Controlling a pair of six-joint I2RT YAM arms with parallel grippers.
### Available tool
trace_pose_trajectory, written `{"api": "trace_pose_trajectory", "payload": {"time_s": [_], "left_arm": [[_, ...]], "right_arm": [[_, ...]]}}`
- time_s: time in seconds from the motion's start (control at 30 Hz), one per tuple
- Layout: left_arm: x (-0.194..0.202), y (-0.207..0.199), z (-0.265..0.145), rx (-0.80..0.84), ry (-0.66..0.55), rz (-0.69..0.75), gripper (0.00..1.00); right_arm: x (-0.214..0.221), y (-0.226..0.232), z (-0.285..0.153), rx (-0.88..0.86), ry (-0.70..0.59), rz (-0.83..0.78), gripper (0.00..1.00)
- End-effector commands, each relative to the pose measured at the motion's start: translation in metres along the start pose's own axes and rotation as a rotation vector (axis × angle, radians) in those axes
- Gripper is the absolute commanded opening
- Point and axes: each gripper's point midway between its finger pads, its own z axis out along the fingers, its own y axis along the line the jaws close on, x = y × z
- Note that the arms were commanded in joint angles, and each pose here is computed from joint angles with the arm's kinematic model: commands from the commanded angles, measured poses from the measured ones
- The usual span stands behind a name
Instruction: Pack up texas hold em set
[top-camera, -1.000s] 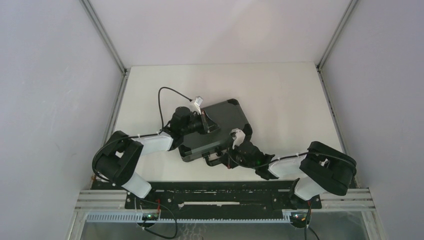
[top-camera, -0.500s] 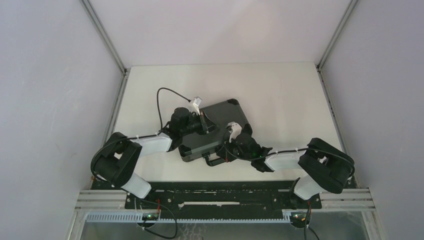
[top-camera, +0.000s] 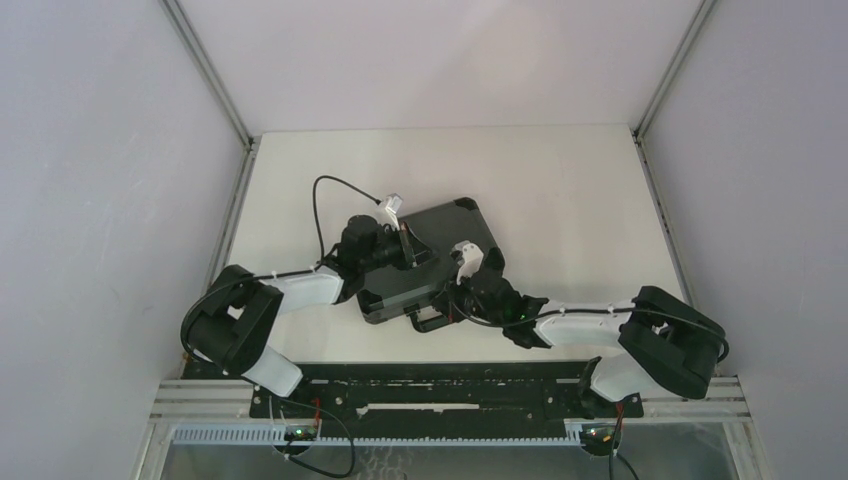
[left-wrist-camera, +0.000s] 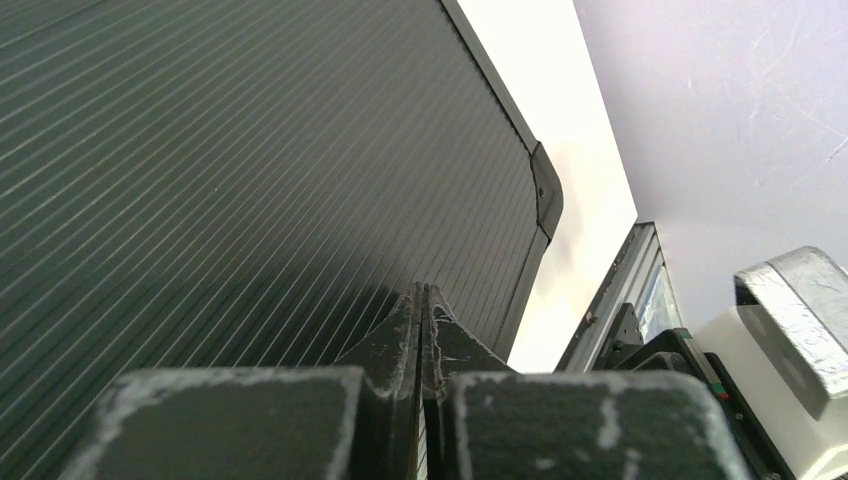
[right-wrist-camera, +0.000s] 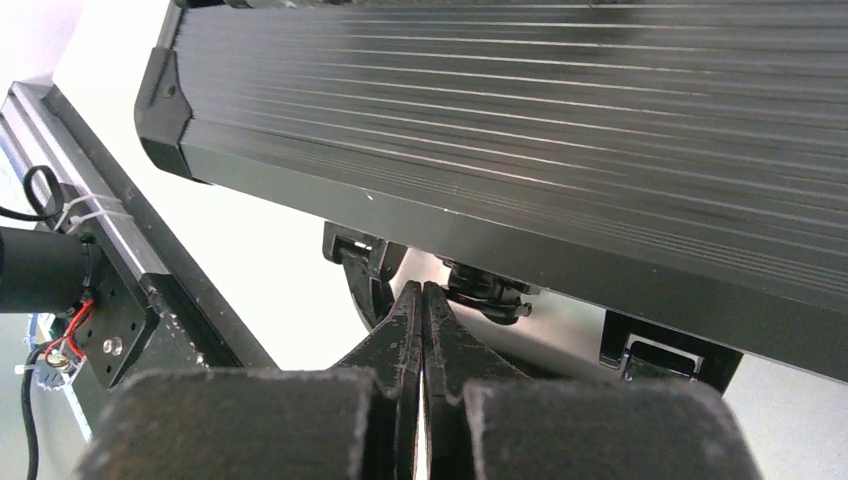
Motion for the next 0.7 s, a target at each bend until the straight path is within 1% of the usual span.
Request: {"api": "trace_pose_trajectory", "payload": {"time_s": [0.0, 0.23, 0.33, 0.4, 0.57, 0.67], "left_arm": [[0.062, 0.044, -0.017, -0.148, 0.194, -0.064, 0.0], [0.062, 0.043, -0.018, -0.148, 0.192, -0.064, 0.0], [0.062, 0.044, -0.018, -0.149, 0.191, -0.065, 0.0], [0.062, 0.044, -0.018, -0.151, 0.192, -0.065, 0.0], [0.062, 0.046, -0.019, -0.156, 0.189, -0.068, 0.0], [0.061, 0.047, -0.019, -0.156, 0.186, -0.069, 0.0]], "right_arm": [[-0.018, 0.007, 0.007, -0.009, -0.065, -0.013, 0.0], [-0.005, -0.008, 0.013, 0.045, -0.02, -0.003, 0.0], [-0.005, -0.013, 0.019, 0.062, -0.032, -0.007, 0.0], [-0.01, -0.015, 0.022, 0.063, -0.044, -0.009, 0.0], [-0.045, -0.018, 0.027, 0.067, -0.077, -0.036, 0.0], [-0.049, -0.021, 0.026, 0.074, -0.066, -0.049, 0.0]]}}
